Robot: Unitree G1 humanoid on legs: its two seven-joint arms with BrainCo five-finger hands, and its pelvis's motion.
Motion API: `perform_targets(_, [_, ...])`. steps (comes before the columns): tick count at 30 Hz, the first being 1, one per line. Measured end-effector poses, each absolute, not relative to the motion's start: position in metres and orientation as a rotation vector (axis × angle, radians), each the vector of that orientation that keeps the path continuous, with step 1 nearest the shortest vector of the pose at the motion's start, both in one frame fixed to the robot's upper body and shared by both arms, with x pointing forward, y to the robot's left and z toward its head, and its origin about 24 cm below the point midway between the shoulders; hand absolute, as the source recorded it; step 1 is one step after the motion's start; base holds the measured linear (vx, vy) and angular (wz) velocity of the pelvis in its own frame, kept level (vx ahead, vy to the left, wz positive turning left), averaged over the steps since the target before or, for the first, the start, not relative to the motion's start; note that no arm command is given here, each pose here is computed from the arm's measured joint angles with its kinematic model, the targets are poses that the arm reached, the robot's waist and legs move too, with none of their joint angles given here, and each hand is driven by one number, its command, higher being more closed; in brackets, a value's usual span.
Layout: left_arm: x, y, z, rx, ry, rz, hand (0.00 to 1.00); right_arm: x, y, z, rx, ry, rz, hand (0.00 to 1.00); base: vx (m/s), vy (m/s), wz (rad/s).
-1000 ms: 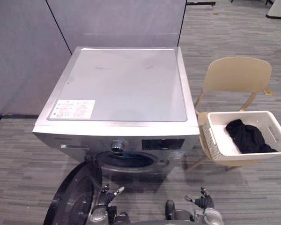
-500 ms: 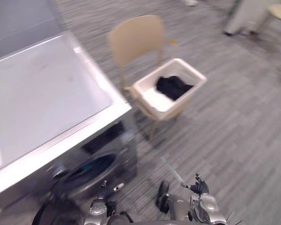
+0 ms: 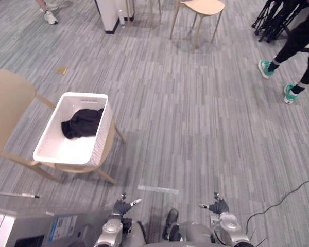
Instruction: Pick up the laundry basket with both hands and put the clothes into the washing machine.
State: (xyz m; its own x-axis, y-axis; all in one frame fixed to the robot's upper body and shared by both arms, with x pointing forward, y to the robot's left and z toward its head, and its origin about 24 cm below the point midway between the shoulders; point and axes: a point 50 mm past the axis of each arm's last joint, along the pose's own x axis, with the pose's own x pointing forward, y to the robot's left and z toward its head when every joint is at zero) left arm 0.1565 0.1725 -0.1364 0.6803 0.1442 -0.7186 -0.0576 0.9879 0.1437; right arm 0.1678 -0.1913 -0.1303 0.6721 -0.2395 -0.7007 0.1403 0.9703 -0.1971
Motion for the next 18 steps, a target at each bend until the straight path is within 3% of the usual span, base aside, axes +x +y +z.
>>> perform_targets(11, [0.147, 0.184, -0.139, 0.137, 0.841, 0.134, 0.0, 0.183, -0.161, -0.123, -0.122, 0.743, -0.098, 0.0, 0.43, 0.203, -0.06])
perform_targets(18, [0.166, 0.182, -0.131, 0.147, 0.786, 0.123, 0.0, 0.21, -0.156, -0.1, -0.142, 0.603, -0.068, 0.0, 0.5, -0.069, 0.79])
